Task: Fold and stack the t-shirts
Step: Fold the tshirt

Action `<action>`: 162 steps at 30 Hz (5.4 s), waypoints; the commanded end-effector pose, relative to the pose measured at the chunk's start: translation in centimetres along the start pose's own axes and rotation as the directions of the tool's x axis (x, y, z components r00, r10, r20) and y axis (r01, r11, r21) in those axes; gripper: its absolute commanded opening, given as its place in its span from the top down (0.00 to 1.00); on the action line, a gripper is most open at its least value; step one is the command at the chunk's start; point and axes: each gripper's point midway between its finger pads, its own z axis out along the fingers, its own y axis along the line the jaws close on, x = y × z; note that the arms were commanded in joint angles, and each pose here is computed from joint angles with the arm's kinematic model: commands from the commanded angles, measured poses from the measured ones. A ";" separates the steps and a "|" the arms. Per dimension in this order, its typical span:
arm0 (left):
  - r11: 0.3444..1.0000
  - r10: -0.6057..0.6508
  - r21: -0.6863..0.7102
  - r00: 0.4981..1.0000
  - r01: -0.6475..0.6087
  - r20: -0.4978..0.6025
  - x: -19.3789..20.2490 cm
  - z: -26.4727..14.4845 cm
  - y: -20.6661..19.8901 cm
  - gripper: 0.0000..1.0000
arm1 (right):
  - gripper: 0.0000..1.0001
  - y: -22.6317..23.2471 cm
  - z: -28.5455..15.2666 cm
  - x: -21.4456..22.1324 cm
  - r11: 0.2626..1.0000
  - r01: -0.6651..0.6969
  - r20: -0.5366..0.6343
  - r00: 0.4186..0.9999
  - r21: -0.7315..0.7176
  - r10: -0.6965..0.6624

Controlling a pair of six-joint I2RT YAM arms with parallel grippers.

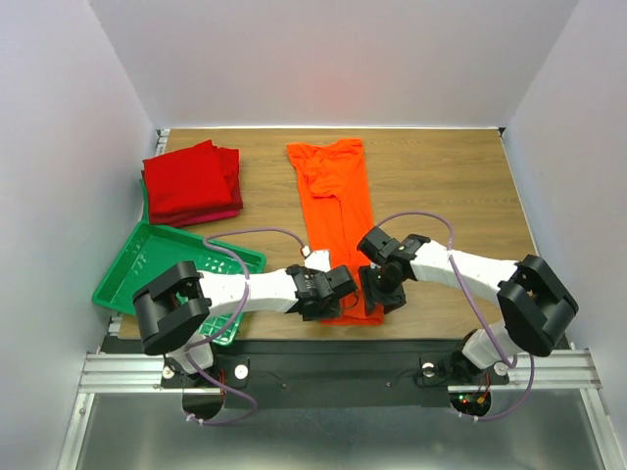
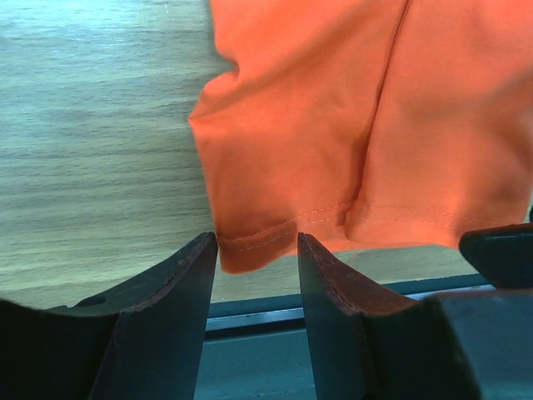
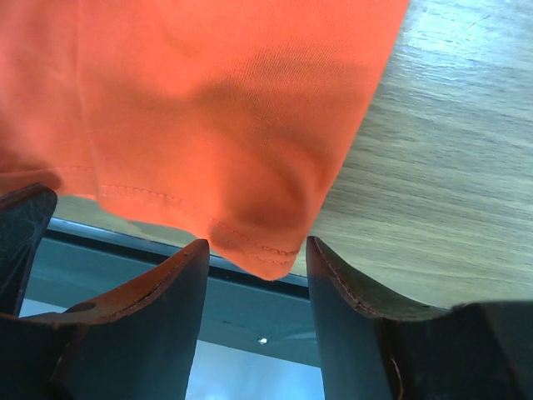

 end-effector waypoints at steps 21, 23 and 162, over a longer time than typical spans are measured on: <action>0.999 -0.014 -0.044 0.998 0.011 -0.067 2.1 2.0 1.6 1.00 | 0.87 -2.9 0.8 -1.8 0.984 0.031 0.103 0.993 0.174 -0.049; 0.999 -0.019 -0.043 0.998 0.016 -0.066 2.1 2.0 1.7 1.00 | 1.00 -3.0 0.7 -1.8 0.984 0.030 0.109 0.993 0.177 -0.050; 0.982 -0.044 0.185 0.999 0.041 0.014 -25.8 3.4 2.5 1.00 | 1.00 0.4 -2.1 -29.0 0.993 -0.108 0.336 0.935 -0.042 0.116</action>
